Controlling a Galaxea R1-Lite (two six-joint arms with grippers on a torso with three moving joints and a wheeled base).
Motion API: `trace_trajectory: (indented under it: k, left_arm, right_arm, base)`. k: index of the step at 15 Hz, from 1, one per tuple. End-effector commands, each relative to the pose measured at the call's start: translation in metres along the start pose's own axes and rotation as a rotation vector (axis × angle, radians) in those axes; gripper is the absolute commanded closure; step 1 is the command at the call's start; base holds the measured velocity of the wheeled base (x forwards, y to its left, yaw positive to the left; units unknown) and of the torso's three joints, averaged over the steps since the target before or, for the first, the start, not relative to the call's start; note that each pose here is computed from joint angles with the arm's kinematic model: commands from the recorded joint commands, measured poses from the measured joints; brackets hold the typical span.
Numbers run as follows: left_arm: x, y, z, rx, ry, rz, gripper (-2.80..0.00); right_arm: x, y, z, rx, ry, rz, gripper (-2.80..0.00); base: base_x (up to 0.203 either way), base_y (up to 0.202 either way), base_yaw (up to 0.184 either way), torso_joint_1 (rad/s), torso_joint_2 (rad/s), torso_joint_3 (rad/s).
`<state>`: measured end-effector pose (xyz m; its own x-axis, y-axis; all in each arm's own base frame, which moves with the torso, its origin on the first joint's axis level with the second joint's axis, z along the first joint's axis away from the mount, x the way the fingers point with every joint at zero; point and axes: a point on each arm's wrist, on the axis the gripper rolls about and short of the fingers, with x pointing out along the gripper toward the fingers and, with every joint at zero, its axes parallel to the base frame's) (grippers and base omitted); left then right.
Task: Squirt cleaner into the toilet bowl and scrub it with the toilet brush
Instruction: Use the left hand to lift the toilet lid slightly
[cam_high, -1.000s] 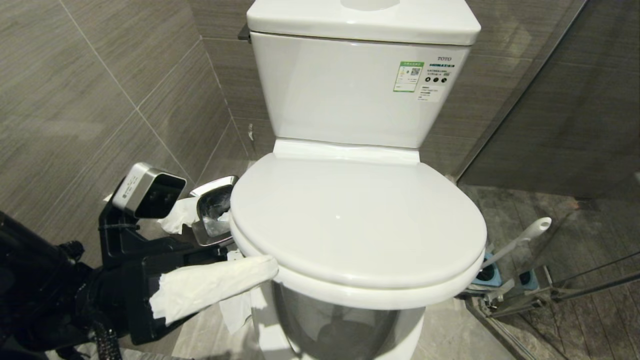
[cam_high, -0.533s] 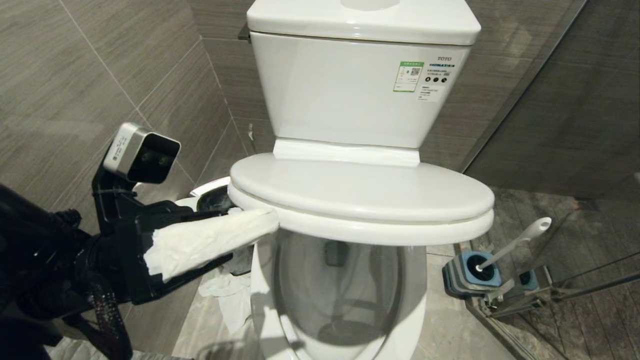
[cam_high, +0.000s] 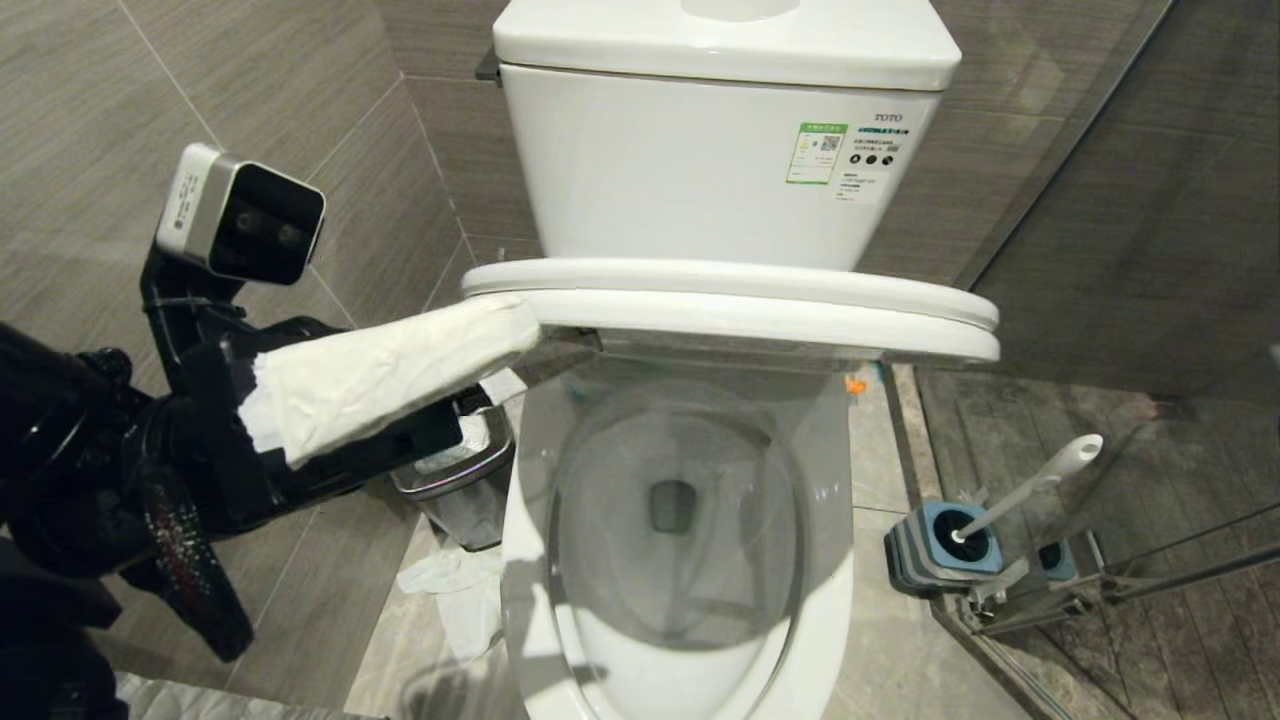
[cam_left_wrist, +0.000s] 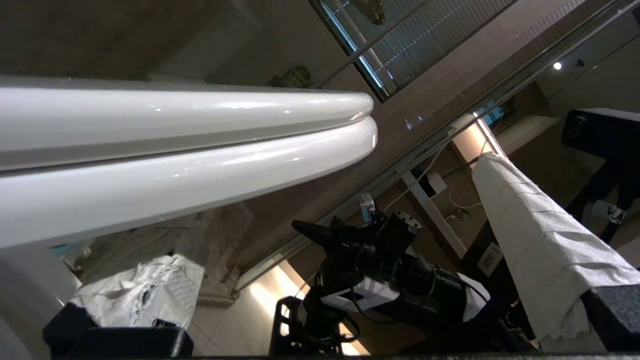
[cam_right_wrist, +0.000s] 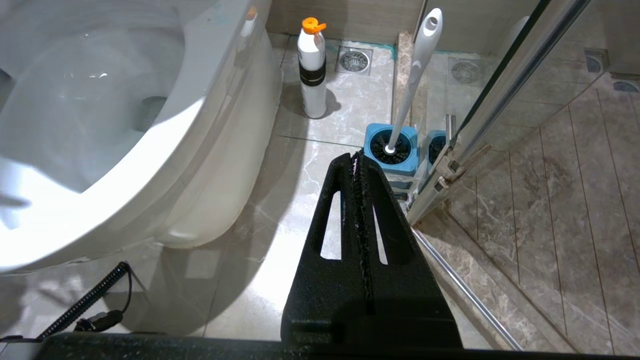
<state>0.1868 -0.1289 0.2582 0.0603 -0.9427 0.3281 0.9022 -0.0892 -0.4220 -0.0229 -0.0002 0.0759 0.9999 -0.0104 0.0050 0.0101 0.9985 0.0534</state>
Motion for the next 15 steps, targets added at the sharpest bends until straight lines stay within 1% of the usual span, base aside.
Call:
trace_trajectory:
  k: [1,2,5,7,9,10,12,15]
  left_arm:
    - [0.002,-0.001,0.013,0.061,-0.025,-0.013,-2.8]
    - [0.001,0.002,0.019,0.086,-0.039,0.0,-2.8]
    - [-0.002,0.015,0.031,0.125,-0.062,0.044,-2.8]
    - [0.001,0.029,0.034,0.157,-0.07,0.066,-2.8]
    - [0.008,0.044,0.039,0.202,-0.092,0.085,-2.8]
    - [0.011,0.05,0.041,0.213,-0.102,0.092,-2.8]
    - [0.015,0.057,0.046,0.229,-0.117,0.096,-2.8]
    - [0.022,0.059,0.059,0.248,-0.147,0.103,-2.8]
  right_arm:
    - [0.0,0.0,0.0,0.0,0.0,0.0,0.0]
    - [0.0,0.0,0.0,0.0,0.0,0.0,0.0]
    - [0.0,0.0,0.0,0.0,0.0,0.0,0.0]
    - [0.0,0.0,0.0,0.0,0.0,0.0,0.0]
    - [0.0,0.0,0.0,0.0,0.0,0.0,0.0]
    - [0.0,0.0,0.0,0.0,0.0,0.0,0.0]
    - [0.0,0.0,0.0,0.0,0.0,0.001,0.0]
    - [0.0,0.0,0.0,0.0,0.0,0.0,0.0]
  base:
    - [0.0,0.0,0.0,0.0,0.0,0.0]
    - [0.0,0.0,0.0,0.0,0.0,0.0]
    - [0.0,0.0,0.0,0.0,0.0,0.0]
    - [0.0,0.0,0.0,0.0,0.0,0.0]
    - [0.0,0.0,0.0,0.0,0.0,0.0]
    - [0.0,0.0,0.0,0.0,0.0,0.0]
    - [0.0,0.0,0.0,0.0,0.0,0.0]
    - [0.0,0.0,0.0,0.0,0.0,0.0]
